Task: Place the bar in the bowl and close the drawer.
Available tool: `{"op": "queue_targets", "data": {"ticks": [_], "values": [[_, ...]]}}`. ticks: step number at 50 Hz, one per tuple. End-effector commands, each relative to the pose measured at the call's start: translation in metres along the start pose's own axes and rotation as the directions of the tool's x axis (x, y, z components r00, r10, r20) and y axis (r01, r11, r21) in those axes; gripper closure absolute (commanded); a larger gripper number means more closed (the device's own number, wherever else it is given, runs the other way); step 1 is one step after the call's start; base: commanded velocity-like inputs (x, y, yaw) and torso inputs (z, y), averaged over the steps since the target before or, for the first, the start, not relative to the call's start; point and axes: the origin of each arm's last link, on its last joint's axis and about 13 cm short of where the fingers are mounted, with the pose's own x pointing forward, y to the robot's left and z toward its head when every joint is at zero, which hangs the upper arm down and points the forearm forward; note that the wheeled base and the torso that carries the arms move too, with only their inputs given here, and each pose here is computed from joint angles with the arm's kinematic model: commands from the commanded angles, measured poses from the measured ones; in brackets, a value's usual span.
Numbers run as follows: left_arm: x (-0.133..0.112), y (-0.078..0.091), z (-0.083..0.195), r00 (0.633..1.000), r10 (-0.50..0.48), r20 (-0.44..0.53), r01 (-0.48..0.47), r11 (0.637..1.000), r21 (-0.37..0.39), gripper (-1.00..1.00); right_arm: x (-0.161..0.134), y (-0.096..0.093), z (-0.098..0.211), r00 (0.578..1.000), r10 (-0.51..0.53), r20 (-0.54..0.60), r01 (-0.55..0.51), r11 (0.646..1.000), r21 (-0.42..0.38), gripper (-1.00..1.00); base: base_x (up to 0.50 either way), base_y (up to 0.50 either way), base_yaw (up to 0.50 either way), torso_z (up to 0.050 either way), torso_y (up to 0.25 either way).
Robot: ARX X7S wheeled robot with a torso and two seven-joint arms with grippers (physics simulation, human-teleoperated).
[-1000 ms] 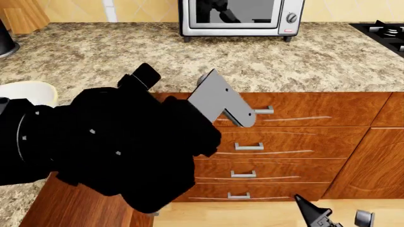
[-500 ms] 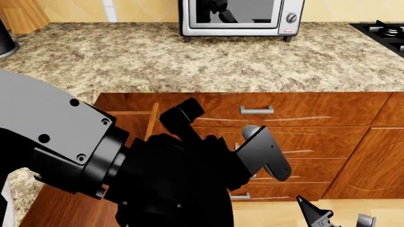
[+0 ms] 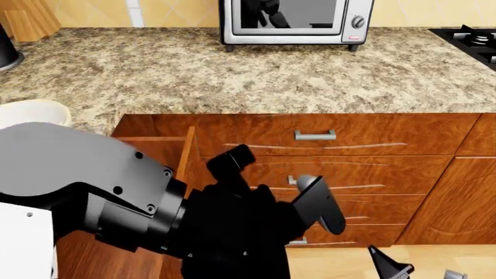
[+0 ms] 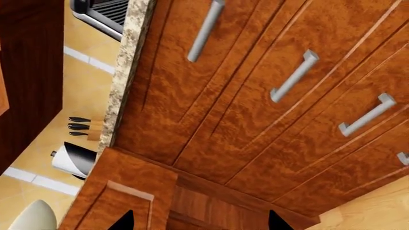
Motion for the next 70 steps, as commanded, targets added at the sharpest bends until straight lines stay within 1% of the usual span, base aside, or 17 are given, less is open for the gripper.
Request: {"op": "queue_targets", "data": {"ticks": [1, 9, 14, 15, 19, 25, 27, 31, 33, 35, 38, 45, 49, 59, 70], "values": [[0.012, -0.019, -0.009, 0.998, -0.011, -0.068, 0.014, 0.999, 0.036, -1.00, -0.006, -0.002, -0.002, 1.000, -0.006, 0.000, 0.006, 1.000, 0.002, -1.00, 0.00, 0.00, 0.00, 0.000, 0.000], [0.011, -0.031, -0.016, 0.992, -0.059, -0.114, 0.066, 0.996, 0.063, -1.00, -0.011, -0.004, -0.003, 1.000, -0.007, 0.003, 0.007, 1.000, 0.001, -1.00, 0.00, 0.00, 0.00, 0.000, 0.000], [0.011, -0.037, -0.024, 0.984, -0.073, -0.164, 0.087, 0.993, 0.084, -1.00, -0.016, -0.006, -0.005, 1.000, -0.005, 0.004, 0.005, 1.000, 0.003, -1.00, 0.00, 0.00, 0.00, 0.000, 0.000], [0.014, -0.037, -0.027, 0.983, -0.054, -0.177, 0.072, 0.993, 0.096, -1.00, -0.018, -0.006, -0.005, 1.000, -0.005, 0.004, 0.005, 1.000, 0.003, -1.00, 0.00, 0.00, 0.00, 0.000, 0.000], [0.013, -0.043, -0.032, 0.978, -0.068, -0.197, 0.092, 0.989, 0.117, -1.00, -0.022, -0.008, -0.008, 1.000, -0.002, 0.004, 0.002, 1.000, 0.002, -1.00, 0.00, 0.00, 0.00, 0.000, 0.000], [0.012, -0.048, -0.041, 0.967, -0.077, -0.243, 0.115, 0.983, 0.145, -1.00, -0.024, -0.008, -0.008, 1.000, -0.003, 0.005, 0.003, 1.000, 0.006, -1.00, 0.00, 0.00, 0.00, 0.000, 0.000], [0.016, -0.047, -0.046, 0.963, -0.051, -0.263, 0.097, 0.981, 0.167, -1.00, -0.025, -0.009, -0.008, 1.000, -0.003, 0.006, 0.003, 1.000, 0.007, -1.00, 0.00, 0.00, 0.00, 0.000, 0.000], [0.013, -0.047, -0.049, 0.953, -0.065, -0.296, 0.119, 0.979, 0.167, -1.00, -0.024, -0.008, -0.009, 1.000, -0.003, 0.005, 0.003, 1.000, 0.008, -1.00, 0.00, 0.00, 0.00, 0.000, 0.000], [0.010, -0.050, -0.051, 0.940, -0.089, -0.328, 0.150, 0.975, 0.166, -1.00, -0.024, -0.008, -0.009, 1.000, -0.003, 0.006, 0.003, 1.000, 0.009, -1.00, 0.00, 0.00, 0.00, 0.000, 0.000], [0.011, -0.052, -0.054, 0.930, -0.086, -0.357, 0.156, 0.973, 0.172, -1.00, -0.025, -0.008, -0.009, 1.000, -0.003, 0.007, 0.003, 1.000, 0.011, -1.00, 0.00, 0.00, 0.00, 0.000, 0.000], [0.006, -0.055, -0.054, 0.917, -0.117, -0.380, 0.187, 0.970, 0.153, -1.00, -0.025, -0.009, -0.009, 1.000, -0.004, 0.007, 0.004, 1.000, 0.013, -1.00, 0.00, 0.00, 0.00, 0.000, 0.000], [0.001, -0.060, -0.054, 0.898, -0.157, -0.411, 0.228, 0.965, 0.131, -1.00, -0.025, -0.008, -0.009, 1.000, -0.005, 0.007, 0.005, 1.000, 0.017, -1.00, 0.00, 0.00, 0.00, 0.000, 0.000], [0.001, -0.062, -0.056, 0.895, -0.158, -0.418, 0.234, 0.962, 0.138, -1.00, -0.025, -0.008, -0.009, 1.000, -0.005, 0.006, 0.005, 1.000, 0.019, -1.00, 0.00, 0.00, 0.00, 0.000, 0.000], [0.007, -0.077, -0.060, 0.891, -0.162, -0.424, 0.245, 0.959, 0.146, -1.00, -0.025, -0.008, -0.010, 1.000, -0.004, 0.008, 0.004, 1.000, 0.025, -1.00, 0.00, 0.00, 0.00, 0.000, 0.000], [0.008, -0.085, -0.066, 0.880, -0.159, -0.448, 0.258, 0.952, 0.168, -1.00, -0.027, -0.009, -0.011, 1.000, -0.004, 0.009, 0.003, 1.000, 0.030, -1.00, 0.00, 0.00, 0.00, 0.000, 0.000]]}}
